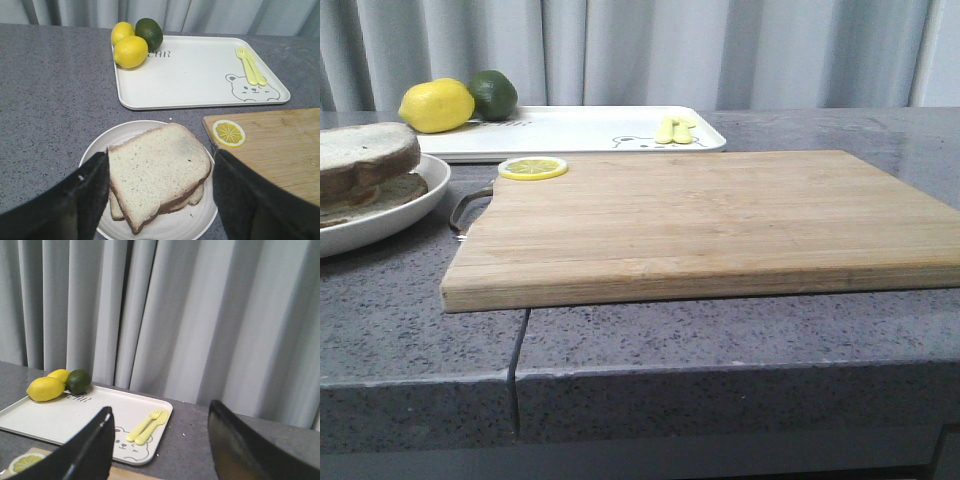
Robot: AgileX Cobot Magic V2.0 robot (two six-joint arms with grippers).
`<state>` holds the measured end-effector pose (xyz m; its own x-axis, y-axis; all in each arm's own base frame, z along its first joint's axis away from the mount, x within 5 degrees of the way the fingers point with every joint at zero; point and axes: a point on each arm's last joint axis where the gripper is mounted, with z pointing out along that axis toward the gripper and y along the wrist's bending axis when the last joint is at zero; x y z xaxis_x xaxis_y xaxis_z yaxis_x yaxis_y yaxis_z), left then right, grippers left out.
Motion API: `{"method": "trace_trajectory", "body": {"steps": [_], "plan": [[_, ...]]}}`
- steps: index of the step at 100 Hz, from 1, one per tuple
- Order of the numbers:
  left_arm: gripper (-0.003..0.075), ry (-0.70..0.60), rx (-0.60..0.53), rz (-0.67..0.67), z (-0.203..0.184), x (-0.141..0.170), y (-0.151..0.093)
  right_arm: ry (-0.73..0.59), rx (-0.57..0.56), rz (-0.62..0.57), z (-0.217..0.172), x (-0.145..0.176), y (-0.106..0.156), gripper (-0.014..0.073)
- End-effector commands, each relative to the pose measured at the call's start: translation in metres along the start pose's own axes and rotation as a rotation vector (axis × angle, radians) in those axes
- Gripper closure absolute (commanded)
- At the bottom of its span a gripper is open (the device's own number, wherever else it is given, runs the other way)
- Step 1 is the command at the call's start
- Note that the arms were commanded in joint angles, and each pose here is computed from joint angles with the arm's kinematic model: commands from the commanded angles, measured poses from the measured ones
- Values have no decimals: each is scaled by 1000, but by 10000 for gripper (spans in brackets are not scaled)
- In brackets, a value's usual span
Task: Place bread and move sandwich to tray
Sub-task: 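Raise the right gripper away from the plate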
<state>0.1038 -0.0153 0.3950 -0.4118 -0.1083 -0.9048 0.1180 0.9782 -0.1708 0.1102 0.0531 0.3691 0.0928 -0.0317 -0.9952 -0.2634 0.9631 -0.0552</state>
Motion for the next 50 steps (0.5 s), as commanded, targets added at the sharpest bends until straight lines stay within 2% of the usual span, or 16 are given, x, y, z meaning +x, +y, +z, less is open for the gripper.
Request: {"method": "trace_trajectory", "body": {"steps": [1,14,28,50], "plan": [[300,-95,-5,1,-3,-13,-1,-33,28,-2,-15,6,-12,168],[300,-48,-10,-15,6,-2,3,-11,48,42,-26,21,-21,168],[298,-5,-22,-125,14,10,6,-6,54,56,-28,24,-23,168],[298,73,-158,-277,37,18,23,-6,52,56,-28,24,-22,168]]}}
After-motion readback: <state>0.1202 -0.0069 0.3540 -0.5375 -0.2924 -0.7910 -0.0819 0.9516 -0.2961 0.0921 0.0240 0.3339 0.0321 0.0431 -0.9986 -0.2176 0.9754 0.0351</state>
